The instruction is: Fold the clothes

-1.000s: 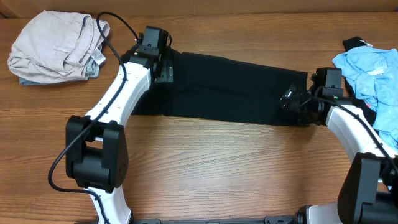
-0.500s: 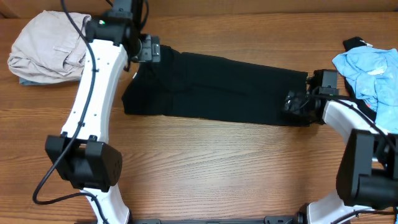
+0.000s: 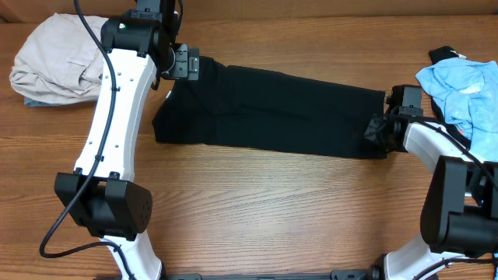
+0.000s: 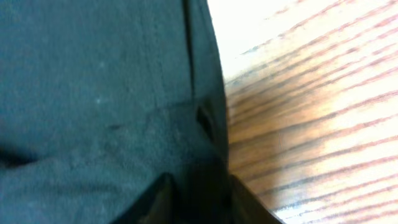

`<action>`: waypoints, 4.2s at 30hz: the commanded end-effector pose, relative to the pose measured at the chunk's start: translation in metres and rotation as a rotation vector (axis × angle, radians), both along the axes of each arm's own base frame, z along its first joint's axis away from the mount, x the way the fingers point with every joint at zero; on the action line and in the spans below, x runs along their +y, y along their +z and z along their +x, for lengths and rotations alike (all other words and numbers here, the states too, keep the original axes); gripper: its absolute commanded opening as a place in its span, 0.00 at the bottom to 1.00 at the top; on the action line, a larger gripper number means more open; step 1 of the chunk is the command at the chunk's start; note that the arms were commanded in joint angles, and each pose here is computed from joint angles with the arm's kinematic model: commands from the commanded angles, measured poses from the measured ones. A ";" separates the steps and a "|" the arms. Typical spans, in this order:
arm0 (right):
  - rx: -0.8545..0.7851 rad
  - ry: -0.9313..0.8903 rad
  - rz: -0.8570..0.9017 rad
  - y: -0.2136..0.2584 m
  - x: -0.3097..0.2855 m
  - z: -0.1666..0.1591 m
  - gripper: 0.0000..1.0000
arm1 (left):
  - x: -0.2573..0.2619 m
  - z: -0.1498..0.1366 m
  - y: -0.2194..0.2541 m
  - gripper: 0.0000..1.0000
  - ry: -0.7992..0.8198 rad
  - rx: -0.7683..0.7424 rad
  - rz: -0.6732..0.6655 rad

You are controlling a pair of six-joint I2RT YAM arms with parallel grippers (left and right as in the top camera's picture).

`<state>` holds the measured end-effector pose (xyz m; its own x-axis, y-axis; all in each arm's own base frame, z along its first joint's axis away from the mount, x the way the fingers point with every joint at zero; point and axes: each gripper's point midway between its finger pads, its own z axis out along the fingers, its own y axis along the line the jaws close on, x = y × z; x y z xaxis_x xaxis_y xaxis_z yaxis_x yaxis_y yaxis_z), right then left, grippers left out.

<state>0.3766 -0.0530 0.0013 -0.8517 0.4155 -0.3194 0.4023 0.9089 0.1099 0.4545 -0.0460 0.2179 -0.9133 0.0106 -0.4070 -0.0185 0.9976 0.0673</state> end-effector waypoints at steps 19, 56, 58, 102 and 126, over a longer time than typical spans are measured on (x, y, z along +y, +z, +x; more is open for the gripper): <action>0.041 0.169 0.191 0.109 0.028 -0.003 0.06 | 0.017 -0.018 0.001 1.00 -0.010 0.070 -0.023; -0.093 0.464 0.195 0.152 0.191 0.047 1.00 | -0.009 0.027 -0.097 1.00 -0.399 0.163 -0.220; -0.065 0.430 0.191 0.149 0.177 0.044 1.00 | -0.016 0.030 -0.112 1.00 -0.486 0.169 -0.243; 0.074 0.347 0.298 0.041 0.160 0.029 0.04 | -0.026 0.009 -0.112 0.04 -0.216 0.394 -0.078; 0.012 0.286 0.478 0.073 0.146 0.051 0.04 | -0.300 -0.053 -0.064 0.04 -0.605 0.179 -0.213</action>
<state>0.4027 0.1020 0.0150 -0.9746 0.2216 -0.0310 0.1860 0.8795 0.4380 0.4107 -0.3193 0.1290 -0.8319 0.5046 -0.2309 0.5412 0.8296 -0.1372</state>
